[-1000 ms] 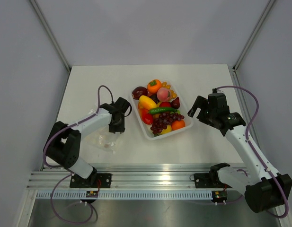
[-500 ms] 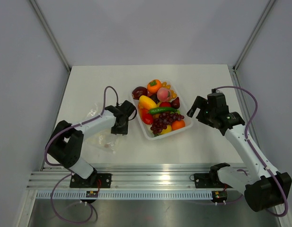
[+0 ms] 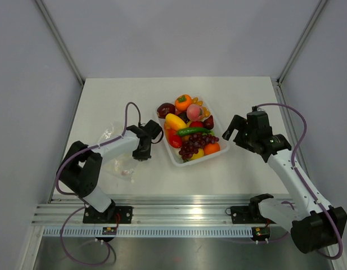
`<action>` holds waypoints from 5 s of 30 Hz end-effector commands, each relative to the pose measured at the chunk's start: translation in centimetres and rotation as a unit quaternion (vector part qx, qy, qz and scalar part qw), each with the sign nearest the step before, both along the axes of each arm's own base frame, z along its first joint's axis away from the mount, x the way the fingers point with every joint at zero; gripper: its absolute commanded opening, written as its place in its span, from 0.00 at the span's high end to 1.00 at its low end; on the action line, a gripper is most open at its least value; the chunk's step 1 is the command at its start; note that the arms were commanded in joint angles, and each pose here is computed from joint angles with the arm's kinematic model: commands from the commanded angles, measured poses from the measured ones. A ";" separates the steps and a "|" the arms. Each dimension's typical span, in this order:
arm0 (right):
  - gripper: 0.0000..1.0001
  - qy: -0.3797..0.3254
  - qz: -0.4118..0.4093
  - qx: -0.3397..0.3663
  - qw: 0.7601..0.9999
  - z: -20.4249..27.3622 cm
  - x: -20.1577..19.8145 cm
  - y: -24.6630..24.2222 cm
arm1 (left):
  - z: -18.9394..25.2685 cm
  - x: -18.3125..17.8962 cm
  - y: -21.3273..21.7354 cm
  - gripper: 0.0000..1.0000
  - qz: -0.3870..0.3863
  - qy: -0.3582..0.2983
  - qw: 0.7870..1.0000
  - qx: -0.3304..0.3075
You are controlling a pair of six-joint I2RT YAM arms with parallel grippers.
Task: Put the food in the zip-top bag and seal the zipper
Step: Pick up the zipper food storage bag at the center of the board, then open the zipper of the food storage bag.
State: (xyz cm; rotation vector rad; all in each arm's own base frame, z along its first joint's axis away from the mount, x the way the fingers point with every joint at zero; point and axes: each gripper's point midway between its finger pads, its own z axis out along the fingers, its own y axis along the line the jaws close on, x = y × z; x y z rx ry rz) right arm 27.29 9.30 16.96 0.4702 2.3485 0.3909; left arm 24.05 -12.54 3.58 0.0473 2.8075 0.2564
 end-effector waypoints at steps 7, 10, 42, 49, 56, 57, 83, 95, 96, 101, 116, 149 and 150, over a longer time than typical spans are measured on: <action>0.01 -0.020 0.000 0.008 1.000 1.3 -0.3 0.0 | 2.2 1.8 -1.4 1.00 0.008 -0.043 0.998 -0.035; 0.00 -0.022 0.004 0.009 1.000 1.6 -0.4 0.1 | 4.3 2.0 -2.5 1.00 0.004 -0.069 0.993 -0.092; 0.21 -0.076 0.286 0.093 0.951 7.3 -0.7 28.3 | 17.4 -0.4 -6.6 1.00 -0.021 -0.139 0.904 -0.404; 0.20 -0.061 0.298 0.095 0.948 6.0 -0.7 30.2 | 17.5 -0.6 -6.9 1.00 -0.028 -0.133 0.898 -0.418; 0.22 -0.043 0.302 0.089 0.948 4.8 -0.3 31.3 | 18.0 -0.7 -6.9 1.00 -0.032 -0.136 0.895 -0.424; 0.23 -0.039 0.301 0.088 0.949 4.4 -0.2 31.4 | 18.1 -0.8 -6.9 1.00 -0.033 -0.135 0.894 -0.425; 1.00 -0.049 0.258 0.055 0.963 4.0 0.2 30.2 | 21.5 -0.3 -1.5 0.88 0.021 -0.215 0.903 -0.370; 1.00 -0.037 0.253 0.066 0.965 3.7 0.2 31.9 | 20.8 -1.4 -3.3 0.25 -0.033 -0.219 0.912 -0.346; 1.00 -0.035 0.253 0.065 0.965 3.6 0.2 31.9 | 20.5 -1.5 -3.5 0.25 -0.036 -0.219 0.914 -0.341; 1.00 -0.036 0.251 0.064 0.965 3.9 0.1 31.6 | 19.3 -0.9 -4.2 0.33 -0.036 -0.212 0.916 -0.338; 1.00 -0.044 0.257 0.094 0.961 5.4 -0.9 31.5 | 16.5 -0.8 -8.0 0.44 -0.075 -0.169 0.923 -0.337; 1.00 -0.032 0.242 -0.003 0.970 1.2 -0.2 28.6 | 23.1 -0.3 0.4 1.00 0.039 -0.272 0.917 -0.290; 1.00 -0.032 0.240 -0.008 0.970 1.0 0.0 28.5 | 22.6 -0.2 0.3 1.00 0.039 -0.267 0.918 -0.291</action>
